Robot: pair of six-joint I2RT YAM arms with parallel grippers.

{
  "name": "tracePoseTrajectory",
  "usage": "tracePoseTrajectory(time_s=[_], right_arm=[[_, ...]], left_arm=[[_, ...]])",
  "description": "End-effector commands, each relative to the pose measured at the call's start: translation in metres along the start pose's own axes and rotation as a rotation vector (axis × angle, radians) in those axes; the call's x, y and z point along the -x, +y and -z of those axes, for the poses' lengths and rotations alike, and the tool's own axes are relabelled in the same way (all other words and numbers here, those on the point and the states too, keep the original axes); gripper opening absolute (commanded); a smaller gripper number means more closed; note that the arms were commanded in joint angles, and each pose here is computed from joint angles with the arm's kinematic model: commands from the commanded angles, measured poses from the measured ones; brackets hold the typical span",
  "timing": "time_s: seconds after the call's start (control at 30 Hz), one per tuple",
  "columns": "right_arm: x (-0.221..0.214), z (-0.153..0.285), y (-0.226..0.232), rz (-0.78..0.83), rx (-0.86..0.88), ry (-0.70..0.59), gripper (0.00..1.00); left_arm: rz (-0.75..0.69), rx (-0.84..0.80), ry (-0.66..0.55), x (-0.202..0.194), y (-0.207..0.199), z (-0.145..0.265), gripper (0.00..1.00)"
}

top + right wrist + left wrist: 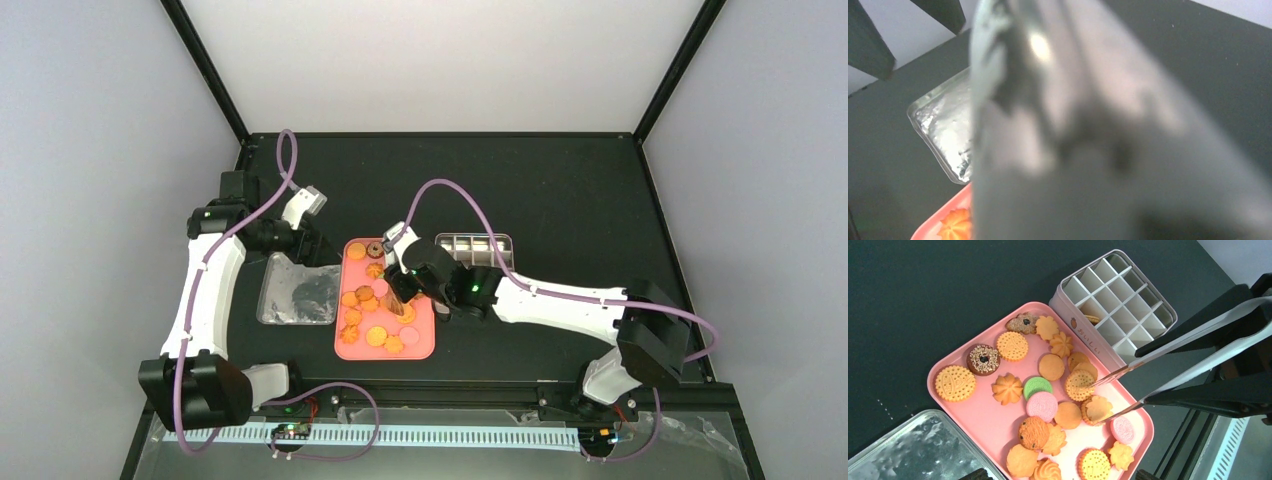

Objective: Pack the cookies
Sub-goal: Pick up the fake cookies from the plate.

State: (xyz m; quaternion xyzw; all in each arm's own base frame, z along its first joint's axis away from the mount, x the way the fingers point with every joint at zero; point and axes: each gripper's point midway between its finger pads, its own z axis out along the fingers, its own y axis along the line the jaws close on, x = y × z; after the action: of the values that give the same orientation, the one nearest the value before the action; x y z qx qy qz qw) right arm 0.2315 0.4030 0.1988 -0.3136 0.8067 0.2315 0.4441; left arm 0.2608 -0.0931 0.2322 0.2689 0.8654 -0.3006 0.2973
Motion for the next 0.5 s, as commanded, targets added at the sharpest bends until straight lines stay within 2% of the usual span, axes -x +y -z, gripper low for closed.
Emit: tracePoseTrajectory(time_s=[0.0, 0.17, 0.33, 0.47], right_arm=[[-0.003, -0.004, -0.003, -0.02, -0.018, -0.02, 0.44], [-0.013, -0.006, -0.003, -0.026, -0.012, -0.003, 0.4], [-0.018, -0.005, -0.001, -0.042, 0.007, 0.007, 0.26], [-0.015, -0.003, 0.002, -0.047, 0.025, 0.005, 0.23]], left_arm=[[-0.025, 0.006, -0.01, 0.001, -0.003, 0.005, 0.77], [-0.024, 0.007, -0.01, 0.001, -0.003, 0.005, 0.77], [-0.018, 0.004, -0.012, 0.001, -0.003, 0.005, 0.77], [-0.011, 0.001, -0.017, 0.002, -0.004, 0.006, 0.77]])
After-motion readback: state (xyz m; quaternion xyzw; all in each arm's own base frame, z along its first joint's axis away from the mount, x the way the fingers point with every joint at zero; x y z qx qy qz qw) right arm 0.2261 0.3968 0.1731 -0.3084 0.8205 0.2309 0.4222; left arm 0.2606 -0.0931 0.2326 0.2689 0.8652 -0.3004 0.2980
